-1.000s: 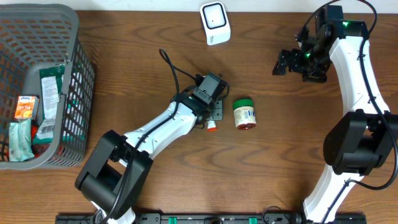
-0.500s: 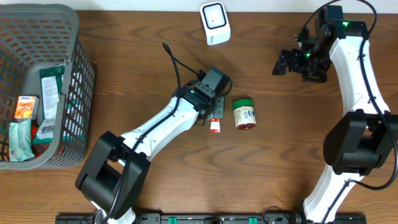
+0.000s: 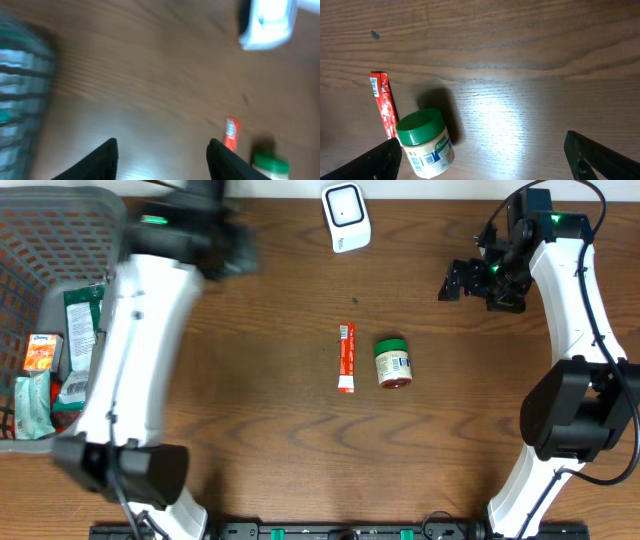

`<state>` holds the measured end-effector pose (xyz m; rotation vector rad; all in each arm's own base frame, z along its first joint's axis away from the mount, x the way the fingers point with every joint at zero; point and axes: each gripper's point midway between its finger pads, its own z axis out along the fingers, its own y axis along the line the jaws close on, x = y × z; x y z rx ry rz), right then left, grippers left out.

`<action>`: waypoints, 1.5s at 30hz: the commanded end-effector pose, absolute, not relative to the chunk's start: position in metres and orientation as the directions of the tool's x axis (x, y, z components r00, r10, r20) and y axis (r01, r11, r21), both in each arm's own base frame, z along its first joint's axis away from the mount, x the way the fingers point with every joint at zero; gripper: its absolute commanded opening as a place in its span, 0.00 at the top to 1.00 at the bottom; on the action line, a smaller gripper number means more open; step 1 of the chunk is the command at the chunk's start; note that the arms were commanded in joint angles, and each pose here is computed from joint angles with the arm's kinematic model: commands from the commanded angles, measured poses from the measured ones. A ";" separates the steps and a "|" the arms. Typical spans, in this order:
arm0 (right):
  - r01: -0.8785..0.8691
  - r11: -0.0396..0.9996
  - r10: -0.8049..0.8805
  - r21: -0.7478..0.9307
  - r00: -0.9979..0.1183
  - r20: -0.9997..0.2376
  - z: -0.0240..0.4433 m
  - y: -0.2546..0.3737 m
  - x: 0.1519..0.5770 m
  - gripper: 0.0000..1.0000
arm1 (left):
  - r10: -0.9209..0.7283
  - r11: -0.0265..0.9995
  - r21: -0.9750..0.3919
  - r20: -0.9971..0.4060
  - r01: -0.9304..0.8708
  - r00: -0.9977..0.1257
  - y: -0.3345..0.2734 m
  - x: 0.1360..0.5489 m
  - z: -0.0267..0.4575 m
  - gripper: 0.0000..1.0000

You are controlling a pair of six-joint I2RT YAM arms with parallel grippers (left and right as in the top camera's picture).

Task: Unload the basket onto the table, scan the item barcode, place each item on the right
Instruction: 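Place the red stick beside the jar and open the left gripper, then reach the left gripper into the basket and grasp the green glove pack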

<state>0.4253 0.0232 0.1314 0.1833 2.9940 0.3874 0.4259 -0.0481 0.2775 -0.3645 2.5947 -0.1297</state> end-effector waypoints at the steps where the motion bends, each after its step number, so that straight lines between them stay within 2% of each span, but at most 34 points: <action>1: 0.101 0.959 0.137 0.265 -0.984 -0.118 0.137 0.022 0.429 0.01 | -0.409 0.908 -0.174 -0.566 -0.381 -0.716 0.029 0.413 0.324 0.38; 4: 0.101 0.959 0.137 0.265 -0.984 -0.118 0.137 0.022 0.429 0.01 | -0.516 0.837 -0.178 -0.575 -0.518 -0.635 0.092 0.395 0.332 0.30; 7: 0.102 0.959 0.137 0.265 -0.984 -0.117 0.137 0.022 0.429 0.01 | -0.620 0.742 -0.158 -0.529 -0.651 -0.579 0.149 0.368 0.321 0.23; 9: 0.101 0.959 0.137 0.265 -0.984 -0.118 0.137 0.022 0.429 0.01 | -0.686 0.673 -0.148 -0.490 -0.724 -0.538 0.177 0.351 0.310 0.22; 10: 0.101 0.959 0.137 0.265 -0.984 -0.118 0.137 0.022 0.429 0.01 | -0.762 0.581 -0.144 -0.442 -0.801 -0.473 0.203 0.332 0.295 0.22; 11: 0.101 0.959 0.137 0.265 -0.984 -0.118 0.137 0.022 0.429 0.01 | -0.786 0.547 -0.136 -0.422 -0.826 -0.452 0.214 0.325 0.286 0.21; 16: 0.101 0.959 0.137 0.265 -0.984 -0.118 0.137 0.022 0.429 0.01 | -0.855 0.457 -0.080 -0.314 -0.886 -0.412 0.242 0.299 0.241 0.20; 21: 0.101 0.959 0.137 0.265 -0.984 -0.118 0.137 0.022 0.429 0.01 | -0.873 0.443 -0.047 -0.251 -0.895 -0.419 0.248 0.296 0.198 0.18; 28: 0.101 0.959 0.137 0.265 -0.984 -0.118 0.137 0.022 0.429 0.01 | -0.840 0.499 -0.017 -0.257 -0.866 -0.479 0.254 0.300 0.152 0.18; 45: 0.101 0.959 0.137 0.265 -0.984 -0.118 0.137 0.022 0.429 0.01 | -0.849 0.483 0.062 -0.211 -0.873 -0.485 0.247 0.276 0.068 0.17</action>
